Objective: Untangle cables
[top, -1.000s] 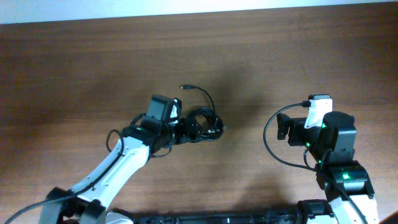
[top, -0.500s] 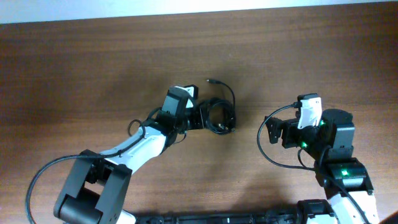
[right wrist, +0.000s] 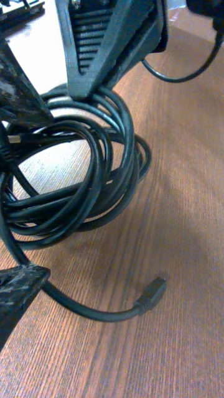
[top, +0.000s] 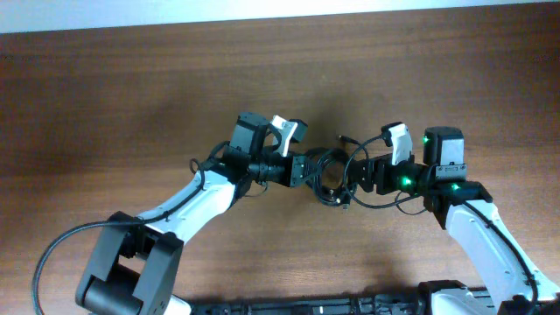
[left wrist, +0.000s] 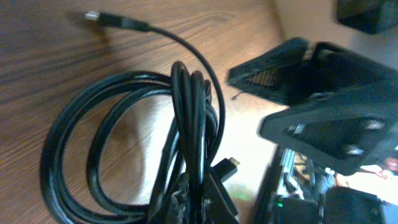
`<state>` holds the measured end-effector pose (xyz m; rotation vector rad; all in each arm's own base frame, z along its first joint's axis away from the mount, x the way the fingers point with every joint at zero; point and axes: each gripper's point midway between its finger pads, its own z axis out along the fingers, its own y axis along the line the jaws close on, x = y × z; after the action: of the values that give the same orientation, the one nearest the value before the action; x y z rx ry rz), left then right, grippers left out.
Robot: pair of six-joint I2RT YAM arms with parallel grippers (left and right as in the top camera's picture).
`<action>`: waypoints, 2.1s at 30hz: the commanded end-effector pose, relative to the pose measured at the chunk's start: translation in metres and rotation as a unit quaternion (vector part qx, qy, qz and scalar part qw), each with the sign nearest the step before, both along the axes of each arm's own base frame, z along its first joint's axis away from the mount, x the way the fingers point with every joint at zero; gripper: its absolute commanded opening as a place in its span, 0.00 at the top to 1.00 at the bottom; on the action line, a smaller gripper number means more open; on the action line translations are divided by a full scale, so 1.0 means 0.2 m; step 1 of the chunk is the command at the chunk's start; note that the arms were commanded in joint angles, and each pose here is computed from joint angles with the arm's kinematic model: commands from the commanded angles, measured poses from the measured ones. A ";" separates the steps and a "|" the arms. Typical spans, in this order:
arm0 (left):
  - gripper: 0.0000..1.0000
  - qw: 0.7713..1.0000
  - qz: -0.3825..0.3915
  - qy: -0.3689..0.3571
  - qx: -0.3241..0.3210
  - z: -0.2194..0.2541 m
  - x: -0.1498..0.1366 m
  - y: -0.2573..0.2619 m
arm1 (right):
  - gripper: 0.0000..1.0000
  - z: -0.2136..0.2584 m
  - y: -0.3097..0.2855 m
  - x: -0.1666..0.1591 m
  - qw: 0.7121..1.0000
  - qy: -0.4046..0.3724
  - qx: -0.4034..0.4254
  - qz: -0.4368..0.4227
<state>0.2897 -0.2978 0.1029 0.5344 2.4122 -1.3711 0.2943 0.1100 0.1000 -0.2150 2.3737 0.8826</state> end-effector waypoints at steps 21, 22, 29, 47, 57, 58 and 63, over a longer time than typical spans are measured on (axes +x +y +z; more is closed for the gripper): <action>0.66 0.971 0.083 -0.082 0.210 -0.42 0.05 -0.05 | 0.29 -0.03 -0.06 0.04 0.999 -0.002 -0.043 -0.027; 0.98 0.971 0.085 -0.086 0.206 -0.40 0.07 -0.06 | 0.29 -0.03 -0.06 0.04 0.999 -0.001 -0.043 -0.027; 1.00 0.982 0.065 -0.077 0.161 -0.08 0.11 -0.12 | 0.34 -0.03 -0.06 0.04 0.999 -0.003 -0.043 -0.026; 1.00 0.989 0.073 -0.099 0.079 0.09 0.25 -0.10 | 0.40 -0.13 0.00 -0.22 0.993 0.120 -0.015 0.011; 1.00 0.997 0.025 -0.064 -0.040 0.32 0.20 -0.14 | 0.42 -0.12 0.12 -0.26 0.993 0.088 -0.027 0.078; 1.00 0.997 0.025 -0.055 -0.049 0.33 0.20 -0.13 | 0.74 -0.13 0.10 -0.24 0.993 0.083 -0.046 0.071; 1.00 0.977 0.161 -0.119 0.074 0.18 0.50 0.18 | 0.96 -0.22 -0.06 -0.18 0.986 0.115 -0.116 -0.030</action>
<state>0.3538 -0.2970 0.1294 0.3866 2.3370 -1.1827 0.2492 0.1227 0.0685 -0.3113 2.6086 0.8265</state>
